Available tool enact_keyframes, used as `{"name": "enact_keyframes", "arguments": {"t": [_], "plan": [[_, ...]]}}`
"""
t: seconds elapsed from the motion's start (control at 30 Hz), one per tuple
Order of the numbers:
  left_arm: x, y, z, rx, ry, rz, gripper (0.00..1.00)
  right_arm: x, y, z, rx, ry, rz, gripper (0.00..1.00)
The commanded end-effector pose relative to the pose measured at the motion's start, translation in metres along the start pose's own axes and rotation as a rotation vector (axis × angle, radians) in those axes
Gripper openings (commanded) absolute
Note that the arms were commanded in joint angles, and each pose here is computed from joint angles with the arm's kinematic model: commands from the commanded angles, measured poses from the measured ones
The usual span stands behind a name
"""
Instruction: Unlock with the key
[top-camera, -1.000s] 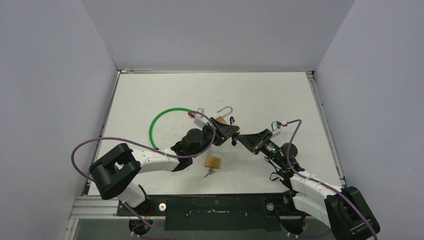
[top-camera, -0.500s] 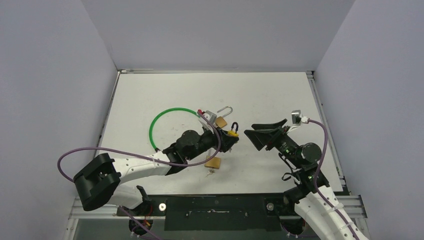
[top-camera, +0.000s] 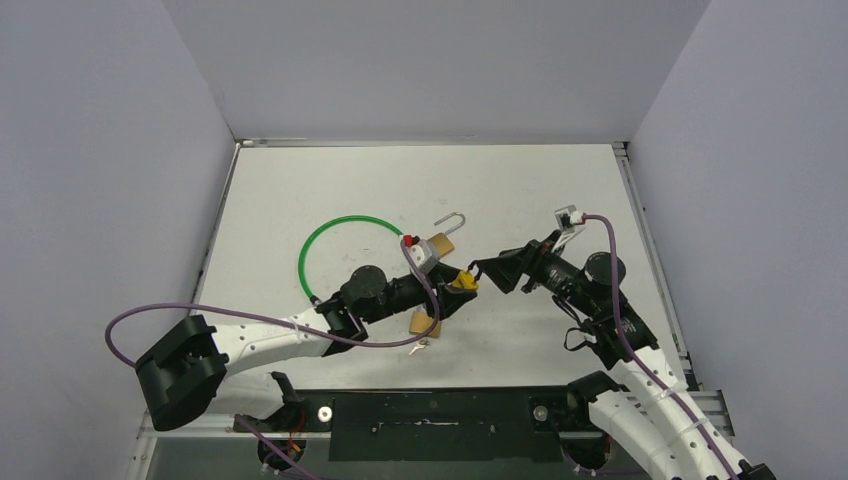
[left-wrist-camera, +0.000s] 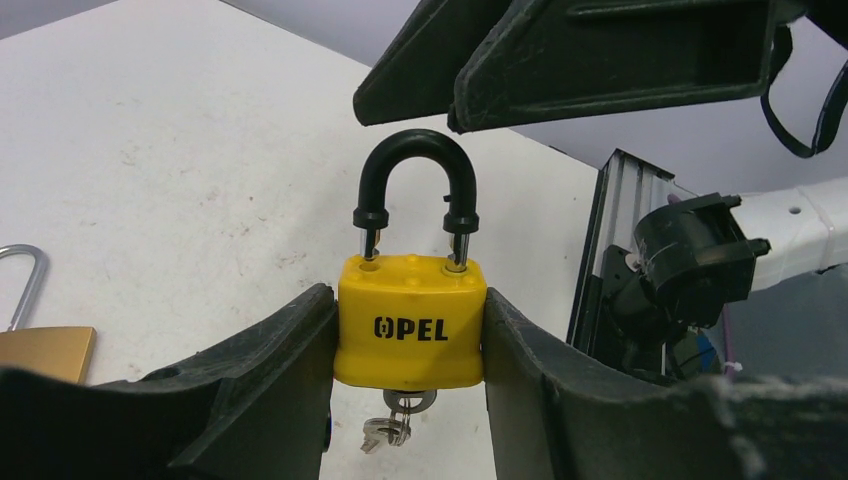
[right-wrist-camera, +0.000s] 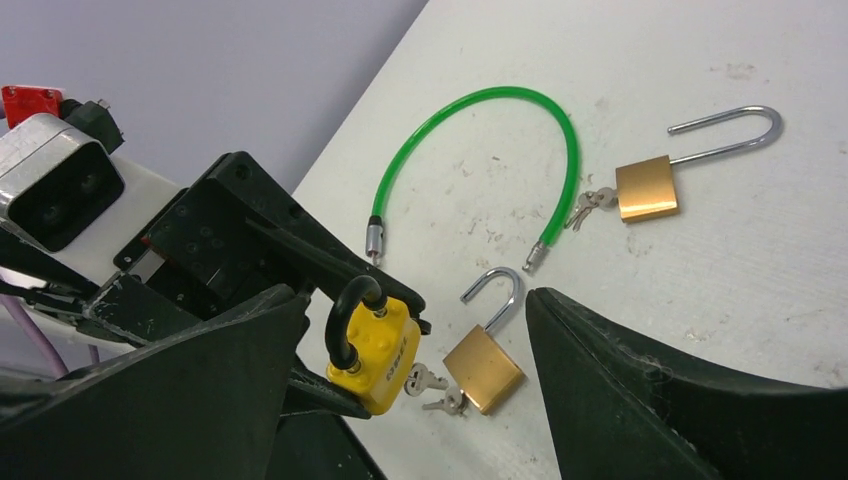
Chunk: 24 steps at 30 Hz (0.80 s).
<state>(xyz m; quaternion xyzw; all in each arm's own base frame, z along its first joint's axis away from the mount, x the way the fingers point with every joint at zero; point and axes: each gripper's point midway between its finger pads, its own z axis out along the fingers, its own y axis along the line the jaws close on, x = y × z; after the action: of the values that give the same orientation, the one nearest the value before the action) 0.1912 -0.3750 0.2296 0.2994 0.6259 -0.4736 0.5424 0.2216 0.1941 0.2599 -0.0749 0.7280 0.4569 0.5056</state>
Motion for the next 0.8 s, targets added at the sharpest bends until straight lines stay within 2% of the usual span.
{"name": "enact_keyframes", "arguments": {"t": [0.0, 0.2, 0.37, 0.5, 0.67, 0.77], "plan": [[-0.046, -0.023, -0.006, 0.103, -0.160, 0.083, 0.00, -0.006, 0.013, -0.001, -0.057, 0.010, -0.035, 0.82], [-0.047, -0.024, -0.009, 0.108, -0.178, 0.085, 0.00, 0.014, 0.004, 0.003, -0.044, 0.102, -0.011, 0.64], [-0.045, -0.023, -0.009, 0.105, -0.178, 0.079, 0.00, 0.018, 0.016, 0.003, -0.129, 0.116, -0.002, 0.68], [-0.042, -0.023, -0.008, 0.109, -0.170, 0.074, 0.00, 0.017, 0.026, 0.002, -0.189, 0.112, 0.008, 0.67], [-0.040, -0.034, -0.004, 0.168, -0.138, 0.042, 0.00, 0.017, 0.030, 0.004, -0.225, 0.108, 0.005, 0.49], [-0.036, -0.037, -0.003, 0.186, -0.122, 0.029, 0.00, 0.019, 0.034, 0.006, -0.260, 0.118, 0.016, 0.31]]}}
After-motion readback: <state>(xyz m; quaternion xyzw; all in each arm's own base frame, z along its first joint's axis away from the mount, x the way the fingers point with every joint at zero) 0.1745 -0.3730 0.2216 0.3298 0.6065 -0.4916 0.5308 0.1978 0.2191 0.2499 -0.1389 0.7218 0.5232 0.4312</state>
